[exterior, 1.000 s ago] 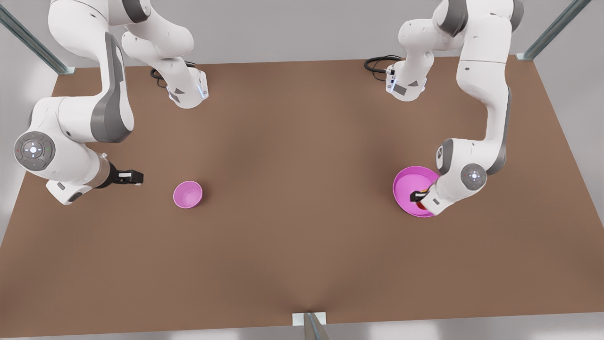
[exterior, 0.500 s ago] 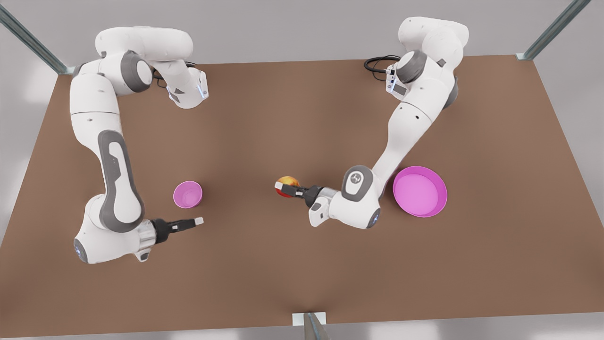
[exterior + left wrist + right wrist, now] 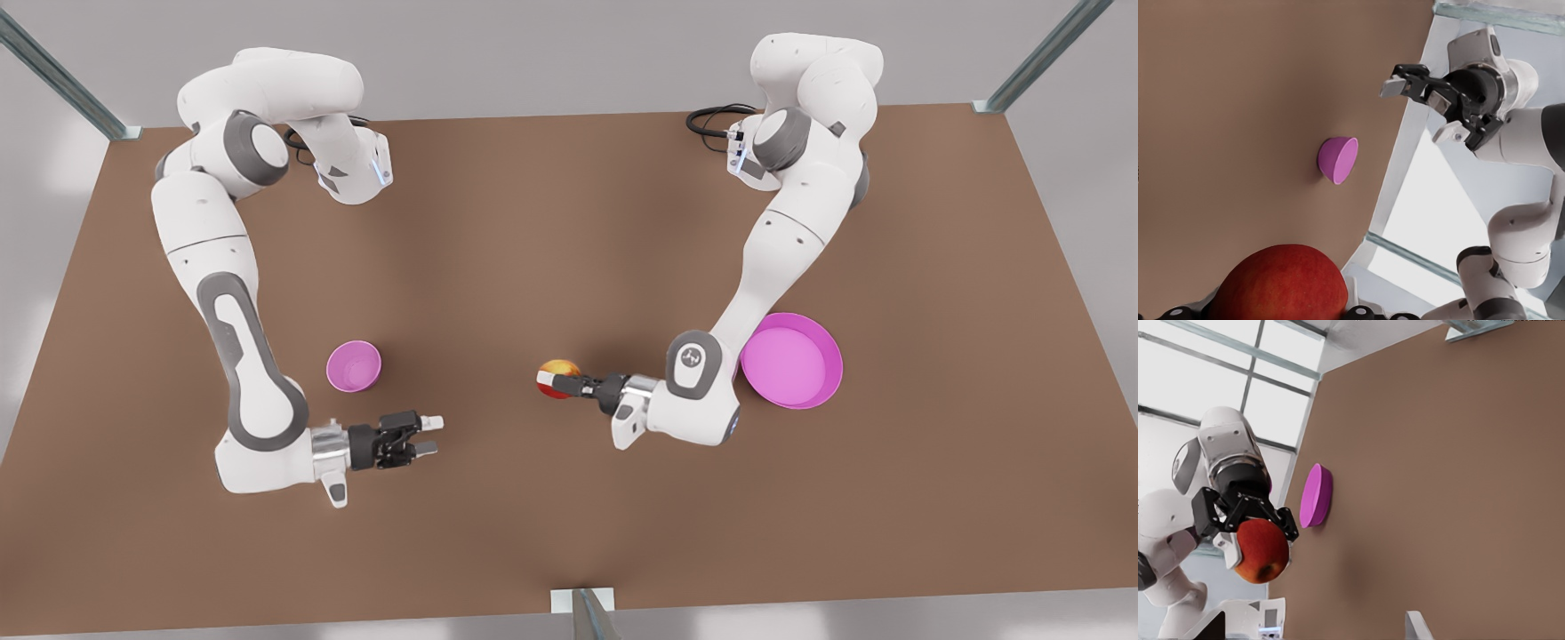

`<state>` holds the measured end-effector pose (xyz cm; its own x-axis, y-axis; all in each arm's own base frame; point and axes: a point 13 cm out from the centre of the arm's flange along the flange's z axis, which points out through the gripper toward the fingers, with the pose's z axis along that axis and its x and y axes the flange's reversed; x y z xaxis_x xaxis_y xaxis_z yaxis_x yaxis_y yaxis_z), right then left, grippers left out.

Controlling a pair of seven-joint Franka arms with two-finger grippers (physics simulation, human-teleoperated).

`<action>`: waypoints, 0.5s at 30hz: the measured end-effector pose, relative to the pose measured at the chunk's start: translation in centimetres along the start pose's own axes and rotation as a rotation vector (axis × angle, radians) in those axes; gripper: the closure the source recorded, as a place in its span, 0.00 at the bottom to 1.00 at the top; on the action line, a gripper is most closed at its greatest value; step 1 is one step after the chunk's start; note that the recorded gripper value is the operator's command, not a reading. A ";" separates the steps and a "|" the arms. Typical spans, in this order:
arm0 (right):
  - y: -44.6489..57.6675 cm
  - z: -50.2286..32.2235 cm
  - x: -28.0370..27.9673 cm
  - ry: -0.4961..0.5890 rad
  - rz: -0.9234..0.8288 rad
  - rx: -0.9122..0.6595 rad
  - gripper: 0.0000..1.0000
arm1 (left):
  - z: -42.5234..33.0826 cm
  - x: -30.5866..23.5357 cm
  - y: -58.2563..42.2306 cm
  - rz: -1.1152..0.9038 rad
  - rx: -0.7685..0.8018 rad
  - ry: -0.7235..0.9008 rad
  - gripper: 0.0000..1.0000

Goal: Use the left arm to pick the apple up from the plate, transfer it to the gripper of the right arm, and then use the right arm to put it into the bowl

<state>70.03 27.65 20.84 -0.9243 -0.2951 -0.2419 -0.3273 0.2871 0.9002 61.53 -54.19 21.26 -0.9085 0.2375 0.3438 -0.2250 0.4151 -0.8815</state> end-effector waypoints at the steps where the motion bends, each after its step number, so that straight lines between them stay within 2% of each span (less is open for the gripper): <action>1: 0.1 0.8 -0.1 -0.007 -0.042 -0.006 0.00 | -1.3 -0.9 -0.1 -0.001 0.012 -0.031 0.28; 4: 0.0 2.3 -0.7 -0.035 -0.170 -0.002 0.00 | -3.3 -2.5 -0.2 -0.015 0.048 -0.090 0.28; 8: 0.5 5.5 -1.9 -0.094 -0.321 -0.032 0.00 | -2.1 -2.8 -1.0 -0.004 0.063 -0.114 0.28; 15: 1.8 9.3 -4.1 -0.226 -0.476 -0.088 0.00 | -2.5 -3.6 -1.7 -0.012 0.117 -0.146 0.28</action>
<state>71.38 37.86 20.01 -0.7004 -0.1675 -0.6939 -0.7117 0.0890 0.6969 66.08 -53.57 22.31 -0.9453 0.0993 0.3109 -0.2674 0.3105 -0.9122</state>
